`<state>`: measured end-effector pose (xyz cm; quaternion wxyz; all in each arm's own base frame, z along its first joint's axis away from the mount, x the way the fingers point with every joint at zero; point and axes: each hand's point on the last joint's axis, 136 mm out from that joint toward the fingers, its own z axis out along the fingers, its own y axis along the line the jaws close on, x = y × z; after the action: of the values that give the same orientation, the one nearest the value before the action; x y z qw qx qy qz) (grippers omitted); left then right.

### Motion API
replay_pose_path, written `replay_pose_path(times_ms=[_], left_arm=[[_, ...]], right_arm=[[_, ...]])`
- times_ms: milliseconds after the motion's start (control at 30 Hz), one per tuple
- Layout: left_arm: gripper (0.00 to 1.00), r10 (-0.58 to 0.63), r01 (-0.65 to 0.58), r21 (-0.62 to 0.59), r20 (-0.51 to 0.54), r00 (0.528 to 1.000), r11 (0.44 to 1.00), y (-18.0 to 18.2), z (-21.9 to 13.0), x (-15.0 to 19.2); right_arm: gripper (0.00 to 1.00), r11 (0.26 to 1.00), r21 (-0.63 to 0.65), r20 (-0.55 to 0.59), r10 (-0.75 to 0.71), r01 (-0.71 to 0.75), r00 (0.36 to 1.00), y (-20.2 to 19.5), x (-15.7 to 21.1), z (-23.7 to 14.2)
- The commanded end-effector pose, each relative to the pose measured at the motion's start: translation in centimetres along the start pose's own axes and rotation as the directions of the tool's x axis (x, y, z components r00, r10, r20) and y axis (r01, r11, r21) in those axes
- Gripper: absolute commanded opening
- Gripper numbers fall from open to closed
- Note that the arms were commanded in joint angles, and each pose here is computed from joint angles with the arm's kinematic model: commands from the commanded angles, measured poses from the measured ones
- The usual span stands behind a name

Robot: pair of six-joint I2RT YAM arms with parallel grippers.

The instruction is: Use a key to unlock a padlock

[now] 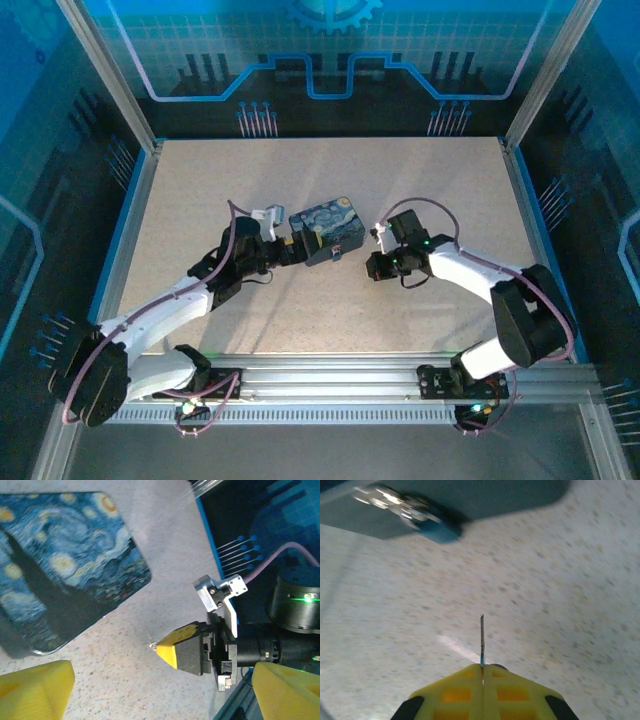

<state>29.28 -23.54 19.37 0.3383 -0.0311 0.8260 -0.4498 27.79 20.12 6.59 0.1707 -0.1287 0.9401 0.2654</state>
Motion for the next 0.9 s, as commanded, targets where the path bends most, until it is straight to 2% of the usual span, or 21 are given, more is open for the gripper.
replay_pose_path(times_ms=[0,100,300,533,867], left_arm=[[0.87,0.027,-0.027,0.142,-0.003,1.0,0.99,-2.9,-0.8,-0.1],[0.81,0.05,-0.047,0.214,-0.01,0.999,0.976,-4.6,-1.1,-0.1],[0.79,0.074,-0.068,0.276,-0.01,0.997,0.959,-6.4,-1.1,-0.1],[0.73,0.053,-0.048,0.313,-0.009,0.999,0.949,-7.2,-0.3,0.0],[0.53,0.068,-0.052,0.334,-0.037,0.997,0.941,-8.2,0.3,0.8]], right_arm=[[0.02,0.956,-0.259,0.148,-0.101,0.137,0.984,5.0,-2.6,-2.3],[0.02,0.913,-0.348,0.215,-0.144,0.214,0.966,7.3,-3.1,-4.0],[0.02,0.817,-0.476,0.343,-0.169,0.327,0.924,11.1,-3.9,-7.8],[0.02,0.722,-0.555,0.382,-0.221,0.414,0.897,14.5,-3.2,-10.3],[0.02,0.71,-0.569,0.386,-0.215,0.415,0.897,16.0,-3.4,-10.4]])
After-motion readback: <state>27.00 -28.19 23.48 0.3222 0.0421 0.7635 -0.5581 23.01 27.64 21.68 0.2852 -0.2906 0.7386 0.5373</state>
